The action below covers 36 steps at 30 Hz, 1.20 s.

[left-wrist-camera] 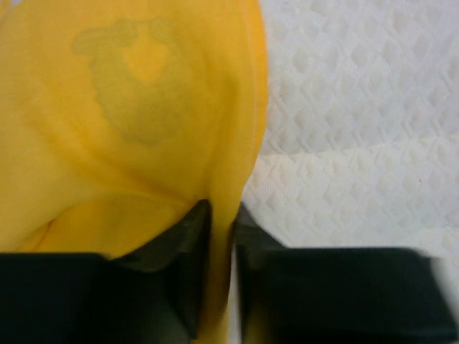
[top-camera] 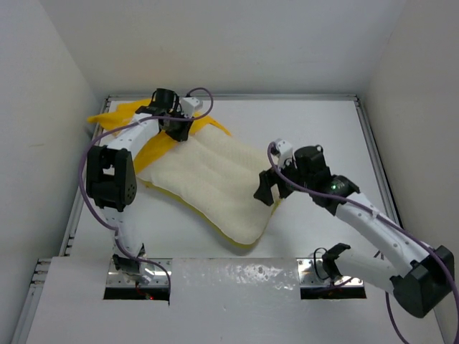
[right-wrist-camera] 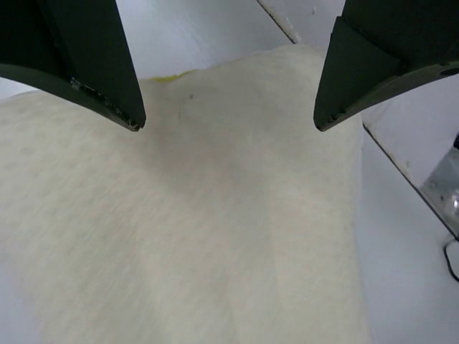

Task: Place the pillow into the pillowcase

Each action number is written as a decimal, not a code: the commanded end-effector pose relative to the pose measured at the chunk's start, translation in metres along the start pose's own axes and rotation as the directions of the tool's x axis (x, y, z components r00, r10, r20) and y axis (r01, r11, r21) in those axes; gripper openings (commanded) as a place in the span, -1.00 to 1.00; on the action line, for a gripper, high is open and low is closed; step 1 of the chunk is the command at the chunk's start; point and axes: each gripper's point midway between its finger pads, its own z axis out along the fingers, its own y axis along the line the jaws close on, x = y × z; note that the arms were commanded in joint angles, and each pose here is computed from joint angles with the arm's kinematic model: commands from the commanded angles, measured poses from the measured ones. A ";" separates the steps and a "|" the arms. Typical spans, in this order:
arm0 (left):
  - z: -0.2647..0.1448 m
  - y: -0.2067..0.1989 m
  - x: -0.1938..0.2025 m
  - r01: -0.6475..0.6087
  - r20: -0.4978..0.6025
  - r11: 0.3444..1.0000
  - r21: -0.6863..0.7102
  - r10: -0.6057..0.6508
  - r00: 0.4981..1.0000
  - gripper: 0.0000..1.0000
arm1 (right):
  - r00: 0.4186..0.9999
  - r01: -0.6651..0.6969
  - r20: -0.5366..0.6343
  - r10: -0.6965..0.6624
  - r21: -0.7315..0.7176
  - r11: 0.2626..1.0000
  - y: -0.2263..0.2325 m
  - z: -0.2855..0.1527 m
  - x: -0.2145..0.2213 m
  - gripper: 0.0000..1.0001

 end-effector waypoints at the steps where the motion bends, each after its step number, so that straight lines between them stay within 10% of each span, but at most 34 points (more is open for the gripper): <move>1: -0.017 -0.028 -0.025 -0.116 0.075 0.992 0.049 0.112 0.991 -0.52 | 0.990 0.096 0.091 -0.104 0.091 0.991 -0.011 -0.011 -0.079 0.98; 6: -0.012 -0.028 -0.052 -0.145 0.092 0.989 -0.041 0.148 0.985 0.23 | 0.997 0.072 0.038 -0.071 -0.021 0.997 -0.018 0.076 -0.128 0.98; 18: 0.014 0.013 -0.052 -0.044 0.014 0.972 -0.229 0.049 0.999 -0.93 | 0.968 -0.059 0.237 0.085 -0.118 0.991 -0.065 0.234 -0.208 0.98; 23: 0.019 0.005 -0.049 -0.058 0.002 0.982 -0.179 0.060 0.998 -1.00 | 0.976 -0.117 0.166 0.144 -0.163 0.980 -0.068 0.273 -0.173 0.91; 27: 0.007 -0.024 -0.071 -0.088 0.102 0.996 -0.028 0.090 0.991 -1.00 | 0.982 -0.120 0.115 0.151 -0.240 0.963 -0.047 0.281 -0.149 -0.12; 28: 0.001 -0.040 -0.081 -0.103 0.156 0.993 0.055 0.093 0.983 -1.00 | 0.983 -0.122 0.105 0.153 -0.258 0.958 -0.041 0.281 -0.145 -0.92; 36: -0.023 -0.081 -0.092 -0.170 0.228 0.961 0.219 0.119 0.966 -1.00 | 0.883 -0.077 0.411 0.227 -0.350 0.933 0.011 0.204 -0.204 -1.00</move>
